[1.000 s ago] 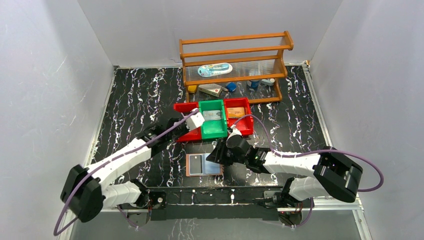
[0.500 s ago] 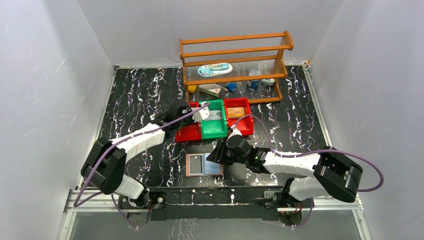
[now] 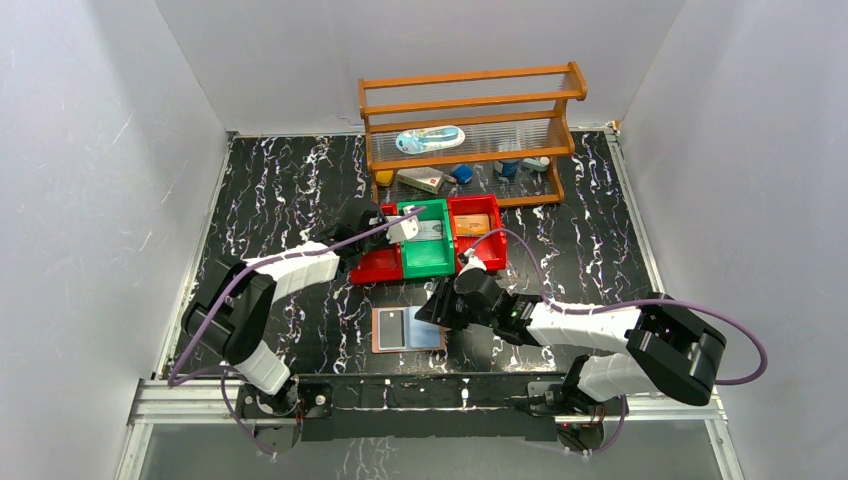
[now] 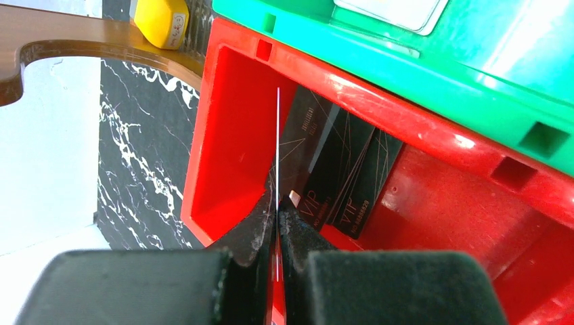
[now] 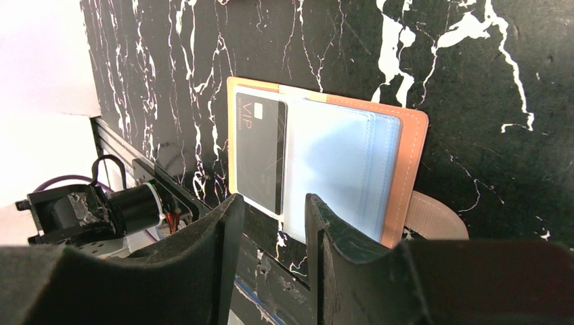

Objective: Take the credit cards out of the card holder

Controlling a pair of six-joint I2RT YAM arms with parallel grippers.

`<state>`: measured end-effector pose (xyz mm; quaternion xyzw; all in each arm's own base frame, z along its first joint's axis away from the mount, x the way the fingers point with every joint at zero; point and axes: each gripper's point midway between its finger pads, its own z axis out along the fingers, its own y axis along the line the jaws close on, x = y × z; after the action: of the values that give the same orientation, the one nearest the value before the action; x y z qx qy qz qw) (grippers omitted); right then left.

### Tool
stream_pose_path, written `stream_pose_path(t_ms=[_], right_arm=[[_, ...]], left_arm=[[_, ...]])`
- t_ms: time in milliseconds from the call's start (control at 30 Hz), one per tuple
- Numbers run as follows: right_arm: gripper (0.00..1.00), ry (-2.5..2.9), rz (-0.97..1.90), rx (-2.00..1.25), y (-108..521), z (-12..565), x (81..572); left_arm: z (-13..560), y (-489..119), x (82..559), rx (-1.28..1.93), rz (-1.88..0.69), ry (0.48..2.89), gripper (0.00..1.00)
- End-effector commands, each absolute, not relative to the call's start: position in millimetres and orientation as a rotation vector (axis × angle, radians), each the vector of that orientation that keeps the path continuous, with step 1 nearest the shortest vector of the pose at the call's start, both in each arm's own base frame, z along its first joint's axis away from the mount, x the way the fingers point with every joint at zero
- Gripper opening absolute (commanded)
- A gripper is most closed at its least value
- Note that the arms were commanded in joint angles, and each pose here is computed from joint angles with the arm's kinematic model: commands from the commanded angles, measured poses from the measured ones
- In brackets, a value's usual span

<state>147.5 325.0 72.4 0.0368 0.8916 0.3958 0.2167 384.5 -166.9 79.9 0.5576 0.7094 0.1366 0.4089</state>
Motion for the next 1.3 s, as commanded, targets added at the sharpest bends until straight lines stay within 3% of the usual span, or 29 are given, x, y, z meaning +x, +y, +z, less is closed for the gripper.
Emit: stream_pose_path(t_ms=[0, 167, 467, 733, 900, 1000, 1267], right_arm=[[0.47, 2.432, 1.110, 0.110, 323, 81, 153], [0.47, 2.431, 1.107, 0.112, 322, 81, 154], [0.48, 2.434, 1.107, 0.118, 320, 80, 154], [0.48, 2.436, 1.108, 0.122, 320, 81, 154], [0.48, 2.436, 1.108, 0.127, 320, 81, 154], [0.48, 2.437, 1.103, 0.129, 319, 81, 154], [0.48, 2.435, 1.098, 0.130, 318, 81, 155]], left_arm=[[88, -166, 398, 1.369, 0.375, 1.747, 0.00], [83, -168, 396, 1.354, 0.353, 1.754, 0.00], [82, -166, 390, 1.335, 0.336, 1.766, 0.24], [86, -167, 385, 1.328, 0.304, 1.773, 0.34], [78, -163, 386, 1.334, 0.311, 1.791, 0.24], [74, -167, 382, 1.352, 0.271, 1.802, 0.00], [70, -168, 385, 1.347, 0.277, 1.763, 0.00]])
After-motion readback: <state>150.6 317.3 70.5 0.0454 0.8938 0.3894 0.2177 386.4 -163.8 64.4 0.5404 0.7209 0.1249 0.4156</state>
